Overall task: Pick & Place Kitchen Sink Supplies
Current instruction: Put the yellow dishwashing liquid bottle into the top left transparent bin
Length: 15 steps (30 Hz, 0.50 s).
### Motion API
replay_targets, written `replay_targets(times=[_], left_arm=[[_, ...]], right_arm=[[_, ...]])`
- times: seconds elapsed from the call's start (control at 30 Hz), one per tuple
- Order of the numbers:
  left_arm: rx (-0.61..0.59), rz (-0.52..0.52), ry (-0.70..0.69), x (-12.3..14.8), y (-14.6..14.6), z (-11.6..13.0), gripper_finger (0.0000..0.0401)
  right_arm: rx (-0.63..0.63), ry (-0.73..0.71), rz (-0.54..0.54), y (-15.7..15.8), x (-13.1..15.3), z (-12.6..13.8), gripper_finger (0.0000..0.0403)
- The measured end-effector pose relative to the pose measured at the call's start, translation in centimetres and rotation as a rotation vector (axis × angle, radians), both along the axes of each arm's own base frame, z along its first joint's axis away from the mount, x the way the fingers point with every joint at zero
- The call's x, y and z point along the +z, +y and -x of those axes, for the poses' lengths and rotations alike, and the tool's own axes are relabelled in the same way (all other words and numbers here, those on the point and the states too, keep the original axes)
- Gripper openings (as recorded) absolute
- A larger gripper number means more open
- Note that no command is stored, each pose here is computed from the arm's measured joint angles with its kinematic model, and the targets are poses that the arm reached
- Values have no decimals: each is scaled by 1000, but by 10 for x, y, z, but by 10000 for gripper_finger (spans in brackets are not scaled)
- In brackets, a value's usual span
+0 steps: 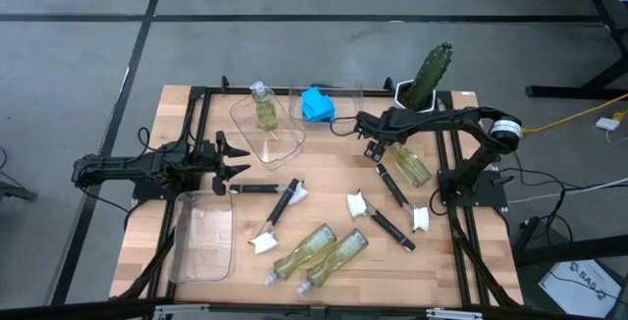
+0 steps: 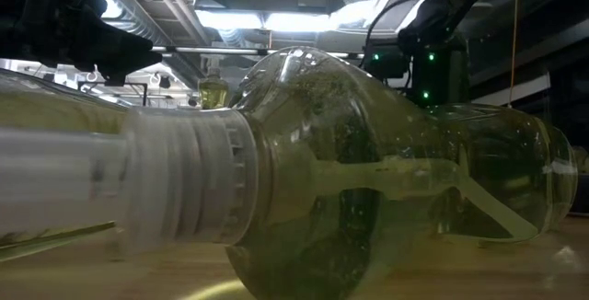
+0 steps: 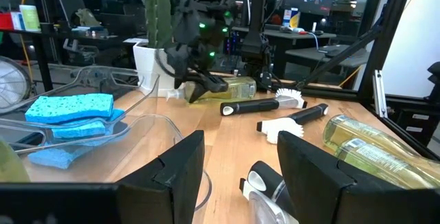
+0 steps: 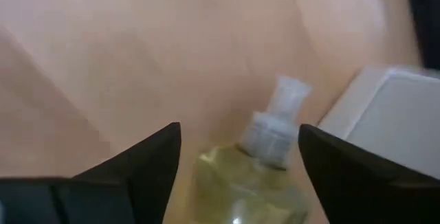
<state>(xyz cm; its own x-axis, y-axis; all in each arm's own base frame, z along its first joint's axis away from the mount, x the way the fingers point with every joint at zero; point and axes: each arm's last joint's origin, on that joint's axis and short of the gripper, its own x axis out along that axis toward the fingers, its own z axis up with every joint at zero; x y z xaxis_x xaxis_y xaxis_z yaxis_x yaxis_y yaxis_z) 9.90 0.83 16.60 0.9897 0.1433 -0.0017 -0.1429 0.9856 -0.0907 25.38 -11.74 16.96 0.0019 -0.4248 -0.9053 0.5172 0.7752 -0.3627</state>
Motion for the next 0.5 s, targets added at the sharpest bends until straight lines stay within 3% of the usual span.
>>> replay_targets(times=[0.27, 0.5], left_arm=[[0, 0, -1, 0, 0, 0, 180], [0, 0, 0, 0, 0, 0, 180]], right_arm=[[127, 2, 47, 3, 16, -13, 239], [277, 25, -31, 5, 15, -14, 224]])
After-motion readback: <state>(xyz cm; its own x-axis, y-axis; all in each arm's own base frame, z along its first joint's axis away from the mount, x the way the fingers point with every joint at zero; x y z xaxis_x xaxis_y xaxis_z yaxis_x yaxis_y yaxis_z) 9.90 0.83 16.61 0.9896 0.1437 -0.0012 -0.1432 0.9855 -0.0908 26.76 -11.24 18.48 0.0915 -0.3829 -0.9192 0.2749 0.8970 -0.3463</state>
